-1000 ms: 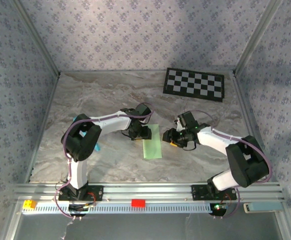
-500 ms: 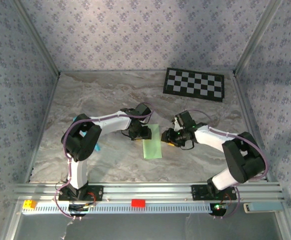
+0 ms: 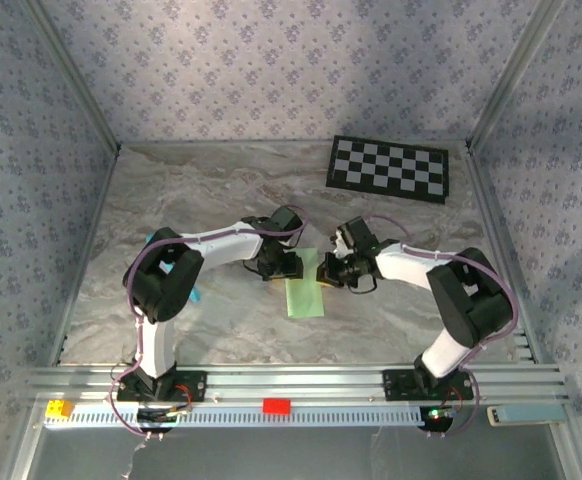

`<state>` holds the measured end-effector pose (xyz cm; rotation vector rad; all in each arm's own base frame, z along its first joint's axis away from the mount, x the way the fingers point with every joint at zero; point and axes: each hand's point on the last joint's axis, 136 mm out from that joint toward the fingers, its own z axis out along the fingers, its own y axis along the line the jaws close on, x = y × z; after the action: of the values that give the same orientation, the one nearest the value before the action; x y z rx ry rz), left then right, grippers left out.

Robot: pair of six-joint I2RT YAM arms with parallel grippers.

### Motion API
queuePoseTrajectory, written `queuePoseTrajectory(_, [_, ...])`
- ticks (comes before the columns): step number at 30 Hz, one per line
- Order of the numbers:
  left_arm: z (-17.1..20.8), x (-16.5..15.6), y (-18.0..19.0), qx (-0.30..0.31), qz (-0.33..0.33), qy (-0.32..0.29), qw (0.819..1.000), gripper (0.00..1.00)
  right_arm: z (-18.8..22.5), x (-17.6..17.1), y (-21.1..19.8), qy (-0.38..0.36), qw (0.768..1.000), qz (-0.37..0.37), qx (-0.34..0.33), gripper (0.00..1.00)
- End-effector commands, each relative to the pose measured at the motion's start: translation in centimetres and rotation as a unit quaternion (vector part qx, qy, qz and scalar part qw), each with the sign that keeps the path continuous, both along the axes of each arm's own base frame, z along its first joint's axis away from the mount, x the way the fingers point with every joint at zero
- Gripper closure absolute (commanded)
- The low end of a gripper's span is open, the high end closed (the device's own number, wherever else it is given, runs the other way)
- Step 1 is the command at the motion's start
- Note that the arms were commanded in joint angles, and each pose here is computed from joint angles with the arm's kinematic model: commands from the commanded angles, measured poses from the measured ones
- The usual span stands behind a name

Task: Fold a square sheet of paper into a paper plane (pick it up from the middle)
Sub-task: Hold the square sheet of paper at the center of the table, then first fold the square sheet of paper in half at the center of the table.

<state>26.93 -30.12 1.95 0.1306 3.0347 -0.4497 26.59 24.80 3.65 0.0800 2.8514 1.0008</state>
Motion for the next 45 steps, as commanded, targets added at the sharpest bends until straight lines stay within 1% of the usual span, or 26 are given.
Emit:
queuePoseTrajectory(1, [-4.7,-1.3,0.2,0.028,-0.012,0.027,0.999,0.48,0.2,0.5,1.2,-0.001,1.0,0.014,0.011,1.0])
queuePoseTrajectory(9, [-4.7,-1.3,0.1,0.028,-0.011,0.027,0.999,0.49,-1.3,0.5,1.8,0.013,1.0,0.024,0.003,1.0])
queuePoseTrajectory(14, [-4.6,-1.3,0.0,0.026,-0.012,0.026,0.999,0.49,-4.3,-1.2,-0.7,0.043,0.997,0.023,-0.064,1.0])
queuePoseTrajectory(17, [-4.0,-1.0,-0.3,0.019,-0.01,0.021,1.0,0.48,-5.8,-2.3,-1.7,0.062,0.994,0.025,-0.085,1.0])
queuePoseTrajectory(20, [-2.2,-0.4,-1.0,0.0,-0.008,0.003,1.0,0.47,-6.3,-2.7,-2.3,0.07,0.992,0.025,-0.102,1.0])
queuePoseTrajectory(23, [0.8,0.6,-1.4,-0.022,0.001,-0.031,0.999,0.45,-6.1,-2.3,-2.6,0.061,0.991,0.051,-0.111,1.0])
queuePoseTrajectory(25, [2.6,1.1,-1.2,-0.034,0.011,-0.051,0.998,0.4,-5.9,-2.1,-2.5,0.059,0.99,0.06,-0.11,1.0])
queuePoseTrajectory(28, [5.0,1.3,-1.0,-0.054,0.021,-0.076,0.995,0.38,-5.9,-1.8,-2.2,0.061,0.99,0.066,-0.11,1.0])
queuePoseTrajectory(31, [6.6,1.2,-0.7,-0.081,0.033,-0.093,0.992,0.38,-5.9,-1.8,-2.1,0.063,0.99,0.065,-0.109,1.0])
queuePoseTrajectory(32, [7.1,1.1,-0.9,-0.1,0.035,-0.097,0.99,0.4,-6.0,-1.8,-2.0,0.063,0.99,0.064,-0.109,1.0])
queuePoseTrajectory(33, [7.4,0.9,-1.1,-0.119,0.035,-0.099,0.987,0.44,-6.0,-1.8,-2.0,0.063,0.99,0.063,-0.109,1.0])
queuePoseTrajectory(34, [7.7,0.7,-1.6,-0.148,0.033,-0.096,0.984,0.55,-6.1,-1.8,-2.1,0.064,0.99,0.062,-0.11,1.0])
queuePoseTrajectory(35, [8.0,0.6,-2.0,-0.173,0.032,-0.094,0.98,0.63,-6.1,-1.8,-2.1,0.064,0.99,0.062,-0.111,1.0])
queuePoseTrajectory(39, [8.4,0.1,-3.8,-0.273,0.025,-0.069,0.959,0.87,-6.1,-1.8,-2.2,0.064,0.99,0.061,-0.112,1.0])
queuePoseTrajectory(40, [8.1,0.0,-4.0,-0.287,0.028,-0.062,0.955,0.91,-6.1,-1.9,-2.2,0.064,0.99,0.06,-0.113,1.0])
queuePoseTrajectory(42, [7.2,0.0,-3.9,-0.297,0.038,-0.051,0.953,0.99,-6.2,-1.9,-2.3,0.065,0.99,0.059,-0.113,1.0])
queuePoseTrajectory(45, [5.8,-0.1,-3.6,-0.296,0.044,-0.038,0.954,1.0,-6.4,-2.1,-2.4,0.067,0.99,0.056,-0.114,1.0])
